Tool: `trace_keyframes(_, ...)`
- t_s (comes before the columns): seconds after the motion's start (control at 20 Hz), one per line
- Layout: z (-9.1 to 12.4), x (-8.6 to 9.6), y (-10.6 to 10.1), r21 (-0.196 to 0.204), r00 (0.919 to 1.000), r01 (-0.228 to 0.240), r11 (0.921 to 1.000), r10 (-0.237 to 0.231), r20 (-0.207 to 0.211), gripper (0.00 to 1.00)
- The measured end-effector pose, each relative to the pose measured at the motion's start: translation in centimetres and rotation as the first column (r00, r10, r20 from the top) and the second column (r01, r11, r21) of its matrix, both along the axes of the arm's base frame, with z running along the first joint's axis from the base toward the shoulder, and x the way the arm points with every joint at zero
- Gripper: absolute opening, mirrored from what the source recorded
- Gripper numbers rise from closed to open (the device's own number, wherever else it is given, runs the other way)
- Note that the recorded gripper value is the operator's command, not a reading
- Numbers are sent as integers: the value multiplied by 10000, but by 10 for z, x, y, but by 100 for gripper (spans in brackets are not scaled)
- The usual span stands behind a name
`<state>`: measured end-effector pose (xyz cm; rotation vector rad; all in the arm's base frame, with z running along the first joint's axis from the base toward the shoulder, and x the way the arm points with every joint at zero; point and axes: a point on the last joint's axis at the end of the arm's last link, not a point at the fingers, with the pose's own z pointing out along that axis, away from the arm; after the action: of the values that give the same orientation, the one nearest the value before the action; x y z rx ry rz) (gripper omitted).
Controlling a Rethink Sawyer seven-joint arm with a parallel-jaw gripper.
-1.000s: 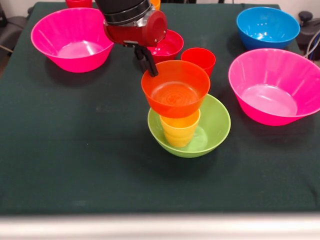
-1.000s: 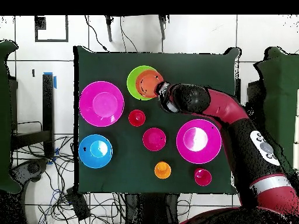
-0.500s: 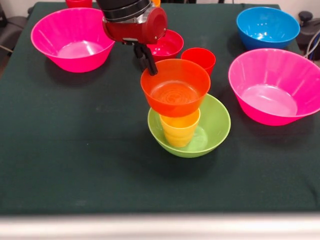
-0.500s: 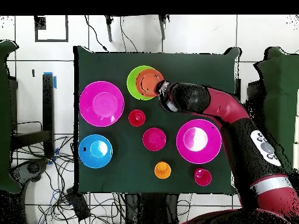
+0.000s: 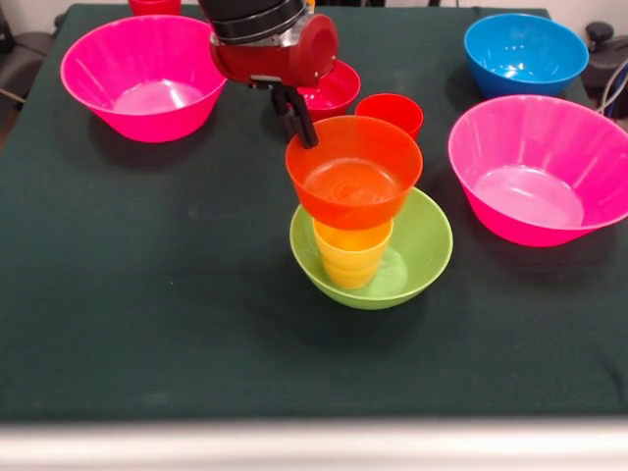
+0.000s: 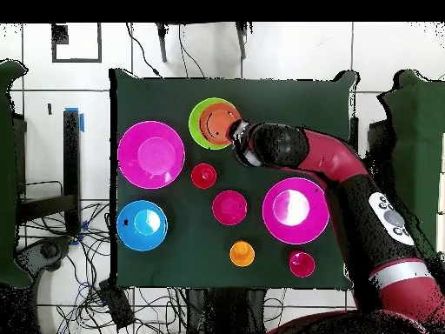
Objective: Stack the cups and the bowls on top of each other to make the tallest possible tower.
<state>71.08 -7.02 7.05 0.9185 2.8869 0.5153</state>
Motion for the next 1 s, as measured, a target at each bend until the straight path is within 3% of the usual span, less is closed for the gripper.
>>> trace_keyframes(0.65,5,21,22,-121,9991,-249,9996,253,335,0)
trace_keyframes(1.0,9,27,20,-190,9986,-221,9996,230,474,0)
